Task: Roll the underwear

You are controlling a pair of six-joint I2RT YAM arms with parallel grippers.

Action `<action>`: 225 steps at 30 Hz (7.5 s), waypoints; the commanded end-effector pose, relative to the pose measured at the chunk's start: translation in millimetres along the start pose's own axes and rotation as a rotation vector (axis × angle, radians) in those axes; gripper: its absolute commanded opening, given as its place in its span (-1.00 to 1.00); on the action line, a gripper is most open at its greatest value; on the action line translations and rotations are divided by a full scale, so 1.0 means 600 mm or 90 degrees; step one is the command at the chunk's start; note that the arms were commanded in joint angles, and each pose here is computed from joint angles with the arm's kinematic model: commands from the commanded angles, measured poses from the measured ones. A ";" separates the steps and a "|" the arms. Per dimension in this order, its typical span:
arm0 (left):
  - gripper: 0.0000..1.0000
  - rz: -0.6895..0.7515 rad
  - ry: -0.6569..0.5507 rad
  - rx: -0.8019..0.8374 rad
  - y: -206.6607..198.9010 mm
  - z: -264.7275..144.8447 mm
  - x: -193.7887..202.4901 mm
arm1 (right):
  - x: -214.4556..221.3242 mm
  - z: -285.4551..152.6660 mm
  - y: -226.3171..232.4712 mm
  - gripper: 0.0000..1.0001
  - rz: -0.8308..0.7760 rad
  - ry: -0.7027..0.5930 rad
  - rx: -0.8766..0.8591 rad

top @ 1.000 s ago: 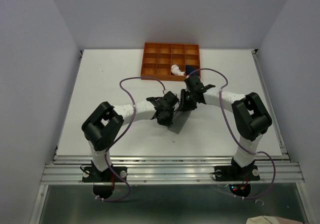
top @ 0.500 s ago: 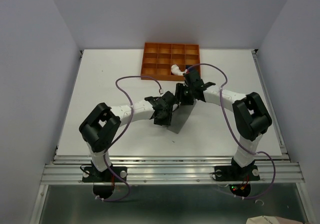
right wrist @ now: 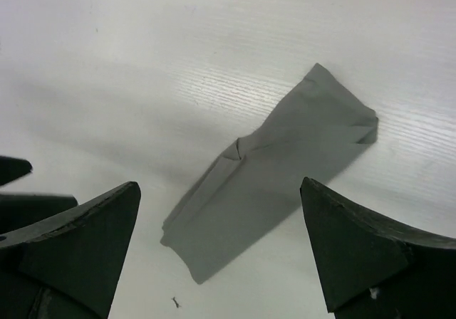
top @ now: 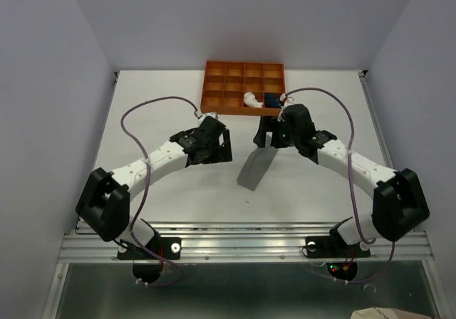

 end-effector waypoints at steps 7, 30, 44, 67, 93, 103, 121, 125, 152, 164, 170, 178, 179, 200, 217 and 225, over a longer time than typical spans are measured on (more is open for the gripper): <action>0.98 -0.170 -0.158 -0.038 0.096 -0.075 -0.049 | 0.061 -0.107 0.035 1.00 -0.226 -0.048 -0.095; 0.98 -0.198 -0.115 -0.052 0.135 -0.025 -0.022 | 0.196 0.022 0.109 0.30 -0.503 0.205 -0.011; 0.98 -0.185 -0.079 -0.048 0.131 0.001 -0.020 | 0.220 0.036 0.094 -0.17 -0.457 0.231 0.040; 0.98 -0.185 -0.058 -0.058 0.132 0.006 -0.015 | 0.205 -0.001 0.161 -0.98 -0.320 0.259 -0.170; 0.98 -0.159 -0.017 -0.045 0.119 0.028 -0.024 | 0.156 0.011 0.083 -0.99 -0.095 0.259 -0.234; 0.98 -0.127 0.024 0.060 0.098 0.035 -0.014 | 0.156 0.029 0.053 -0.97 -0.078 0.256 -0.179; 0.98 -0.021 0.081 0.179 0.028 0.059 0.041 | 0.147 0.060 0.031 -0.84 -0.044 0.259 -0.136; 0.97 -0.028 0.089 0.166 0.031 0.066 0.048 | 0.142 0.062 0.028 -0.68 -0.028 0.257 -0.131; 0.98 0.017 0.080 0.189 0.001 0.058 0.053 | 0.048 -0.019 0.050 0.18 -0.113 0.112 -0.095; 0.98 0.028 0.078 0.107 -0.023 0.106 0.020 | 0.069 -0.045 0.041 0.23 -0.131 0.116 -0.112; 0.96 0.025 0.083 0.065 -0.013 0.120 0.017 | 0.066 -0.068 0.040 0.25 -0.147 0.090 -0.118; 0.86 0.032 0.108 0.070 -0.015 0.130 0.023 | 0.085 -0.074 0.045 0.25 -0.193 0.100 -0.210; 0.85 0.031 0.111 0.070 -0.015 0.130 0.023 | 0.089 -0.073 0.048 0.25 -0.199 0.101 -0.214; 0.69 0.046 0.156 0.083 -0.021 0.134 0.038 | 0.174 0.014 0.092 0.22 -0.410 0.085 -0.115; 0.69 0.054 0.173 0.077 -0.024 0.138 0.037 | 0.168 0.010 0.112 0.22 -0.435 0.035 -0.206; 0.67 0.052 0.181 0.073 -0.023 0.138 0.038 | 0.187 0.044 0.094 0.21 -0.455 0.084 -0.159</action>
Point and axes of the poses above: each gripper's point midway between its finger pads, its own z axis out along the fingers, its own y axis along the line the jaws close on, x = y × z, the point moved 9 cm from there along -z, back along the fingers, and after that the axes turned 1 degree about -z, right-handed, at the moved point
